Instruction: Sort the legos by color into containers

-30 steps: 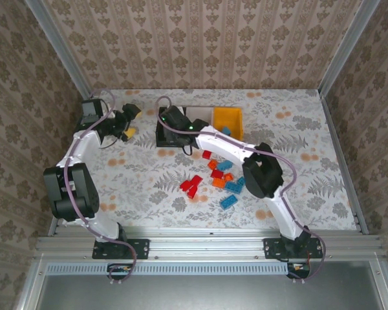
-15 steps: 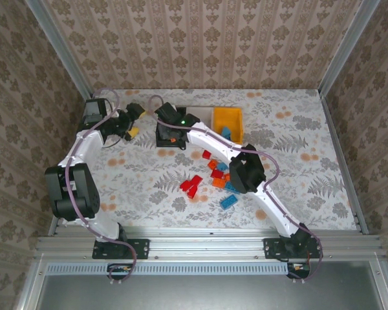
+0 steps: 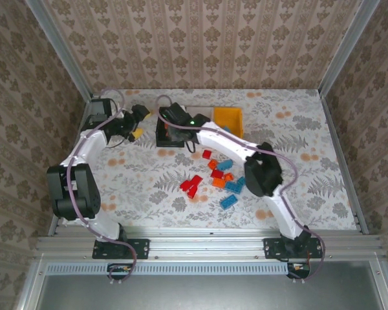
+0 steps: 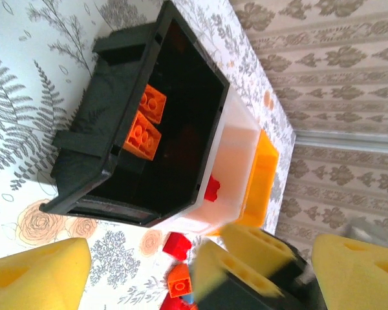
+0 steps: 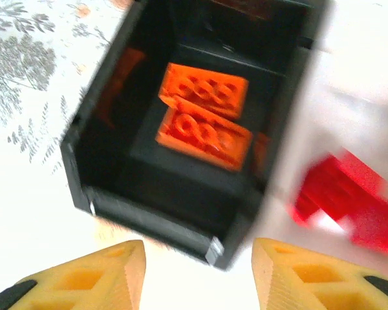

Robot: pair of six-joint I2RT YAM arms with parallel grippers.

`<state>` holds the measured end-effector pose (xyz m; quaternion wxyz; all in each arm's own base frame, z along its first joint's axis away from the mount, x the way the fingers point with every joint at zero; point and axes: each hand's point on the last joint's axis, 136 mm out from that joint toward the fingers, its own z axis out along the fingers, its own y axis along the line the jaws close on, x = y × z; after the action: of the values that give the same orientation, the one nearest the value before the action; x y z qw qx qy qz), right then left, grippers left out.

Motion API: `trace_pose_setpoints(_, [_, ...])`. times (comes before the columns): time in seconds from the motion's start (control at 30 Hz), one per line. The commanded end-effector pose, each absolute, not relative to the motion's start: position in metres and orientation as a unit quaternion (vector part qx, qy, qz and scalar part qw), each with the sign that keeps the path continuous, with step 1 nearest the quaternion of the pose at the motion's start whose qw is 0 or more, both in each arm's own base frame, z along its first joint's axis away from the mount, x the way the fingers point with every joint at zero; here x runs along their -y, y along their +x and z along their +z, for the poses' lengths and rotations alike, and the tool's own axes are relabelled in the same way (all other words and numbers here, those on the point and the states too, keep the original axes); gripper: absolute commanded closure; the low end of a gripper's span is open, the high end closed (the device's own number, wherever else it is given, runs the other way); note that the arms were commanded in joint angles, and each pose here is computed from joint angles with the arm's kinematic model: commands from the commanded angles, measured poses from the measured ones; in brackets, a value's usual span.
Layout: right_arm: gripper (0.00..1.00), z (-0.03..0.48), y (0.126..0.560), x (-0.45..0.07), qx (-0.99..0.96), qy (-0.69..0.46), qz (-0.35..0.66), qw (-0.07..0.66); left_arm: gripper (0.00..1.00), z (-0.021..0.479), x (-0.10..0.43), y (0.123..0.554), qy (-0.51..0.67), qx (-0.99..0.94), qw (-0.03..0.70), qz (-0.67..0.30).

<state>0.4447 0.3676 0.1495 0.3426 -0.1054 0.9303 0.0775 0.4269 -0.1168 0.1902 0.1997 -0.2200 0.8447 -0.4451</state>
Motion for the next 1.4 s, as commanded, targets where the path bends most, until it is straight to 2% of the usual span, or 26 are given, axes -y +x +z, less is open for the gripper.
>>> trace_pose_setpoints(0.0, [0.49, 0.196, 0.404, -0.350, -0.914, -0.049, 0.114, 0.387, 0.10, 0.193, 0.133, 0.420, -0.189, -0.859, 0.196, -0.434])
trace_pose_setpoints(0.17, [0.38, 0.136, 0.309, -0.323, -0.941, -0.013, 0.107, 0.321, 0.10, 0.188, 0.173, 0.403, -0.136, -0.880, 0.181, -0.417])
trace_pose_setpoints(0.27, [0.32, 0.103, 0.261, -0.328, -0.952, 0.008, 0.129, 0.276, 0.10, 0.176, 0.196, 0.395, -0.123, -0.883, 0.150, -0.427])
trace_pose_setpoints(0.43, [0.28, 0.067, 0.226, -0.359, -0.963, 0.004, 0.156, 0.220, 0.10, 0.161, 0.227, 0.379, -0.091, -0.894, 0.124, -0.420])
trace_pose_setpoints(0.57, [0.28, 0.046, 0.225, -0.360, -0.969, 0.015, 0.132, 0.209, 0.10, 0.154, 0.252, 0.361, -0.050, -0.904, 0.102, -0.413])
trace_pose_setpoints(0.73, [0.30, 0.031, 0.233, -0.346, -0.971, 0.025, 0.097, 0.218, 0.10, 0.154, 0.256, 0.360, -0.042, -0.906, 0.098, -0.411])
trace_pose_setpoints(1.17, [0.57, 0.029, 0.246, -0.298, -0.969, 0.030, 0.042, 0.242, 0.10, 0.165, 0.235, 0.374, -0.066, -0.900, 0.121, -0.413])
trace_pose_setpoints(1.3, [0.57, 0.033, 0.249, -0.295, -0.969, 0.016, 0.035, 0.244, 0.10, 0.167, 0.226, 0.380, -0.079, -0.897, 0.127, -0.415])
trace_pose_setpoints(1.37, [0.53, 0.034, 0.251, -0.297, -0.969, 0.004, 0.032, 0.246, 0.10, 0.168, 0.223, 0.381, -0.082, -0.897, 0.130, -0.415])
